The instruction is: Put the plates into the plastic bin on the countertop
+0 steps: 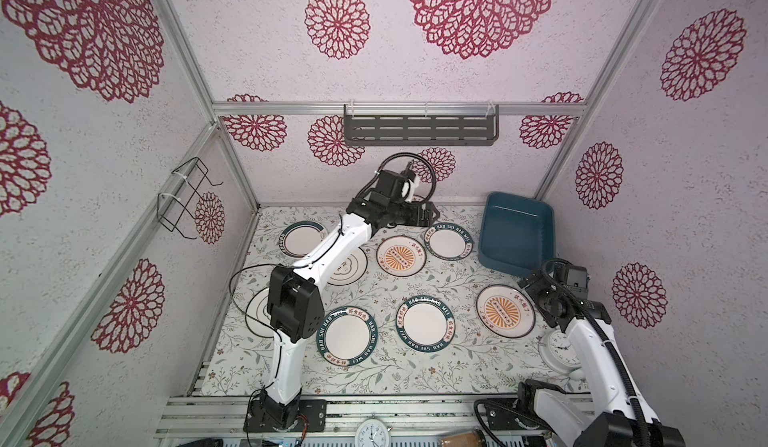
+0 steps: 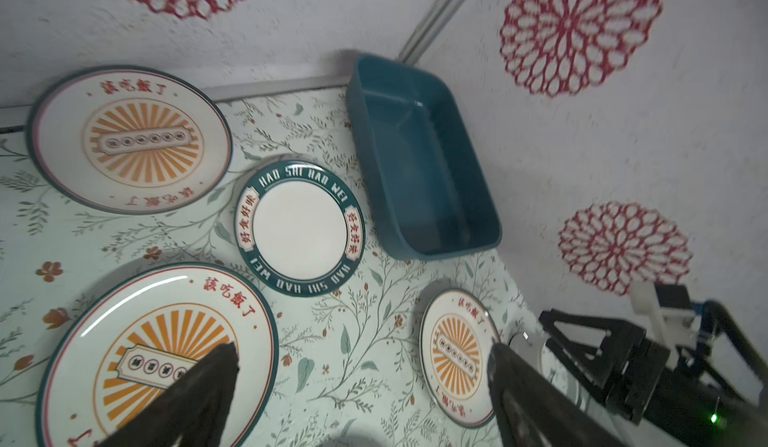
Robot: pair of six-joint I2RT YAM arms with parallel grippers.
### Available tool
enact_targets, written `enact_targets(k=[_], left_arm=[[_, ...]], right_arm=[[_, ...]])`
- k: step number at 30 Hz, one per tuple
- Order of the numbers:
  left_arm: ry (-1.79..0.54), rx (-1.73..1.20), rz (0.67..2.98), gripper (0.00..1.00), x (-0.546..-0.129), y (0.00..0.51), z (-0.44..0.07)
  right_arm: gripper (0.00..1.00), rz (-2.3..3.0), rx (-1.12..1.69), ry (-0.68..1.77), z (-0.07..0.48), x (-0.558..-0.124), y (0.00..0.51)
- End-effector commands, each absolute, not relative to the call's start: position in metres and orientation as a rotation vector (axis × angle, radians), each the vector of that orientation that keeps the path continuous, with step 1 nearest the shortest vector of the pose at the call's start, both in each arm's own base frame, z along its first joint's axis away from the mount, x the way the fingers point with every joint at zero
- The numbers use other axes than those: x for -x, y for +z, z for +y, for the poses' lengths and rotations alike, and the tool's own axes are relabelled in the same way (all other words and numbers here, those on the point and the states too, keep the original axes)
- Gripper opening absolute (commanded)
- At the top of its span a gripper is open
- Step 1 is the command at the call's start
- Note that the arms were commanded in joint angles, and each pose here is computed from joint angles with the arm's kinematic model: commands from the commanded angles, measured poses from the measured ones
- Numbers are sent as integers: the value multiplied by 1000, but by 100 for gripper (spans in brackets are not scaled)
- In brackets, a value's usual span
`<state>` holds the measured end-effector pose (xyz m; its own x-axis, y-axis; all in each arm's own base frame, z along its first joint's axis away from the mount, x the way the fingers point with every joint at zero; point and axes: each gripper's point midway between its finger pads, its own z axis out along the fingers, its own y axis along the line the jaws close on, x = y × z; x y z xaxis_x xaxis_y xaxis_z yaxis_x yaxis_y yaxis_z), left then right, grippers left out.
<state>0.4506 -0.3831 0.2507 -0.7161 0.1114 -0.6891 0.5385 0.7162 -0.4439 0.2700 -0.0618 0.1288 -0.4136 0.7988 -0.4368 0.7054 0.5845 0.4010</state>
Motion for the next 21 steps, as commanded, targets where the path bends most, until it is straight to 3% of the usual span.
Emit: enact_targets(k=[1, 6, 21], left_arm=[[-727, -645, 2309, 97, -431, 234, -389], [-729, -593, 2311, 97, -431, 235, -395], [-686, -394, 2295, 97, -437, 244, -380]], right_arm=[[99, 2350, -1151, 178, -69, -255, 113], [99, 2300, -1074, 320, -75, -275, 96], [99, 2437, -1008, 308, -83, -290, 40]])
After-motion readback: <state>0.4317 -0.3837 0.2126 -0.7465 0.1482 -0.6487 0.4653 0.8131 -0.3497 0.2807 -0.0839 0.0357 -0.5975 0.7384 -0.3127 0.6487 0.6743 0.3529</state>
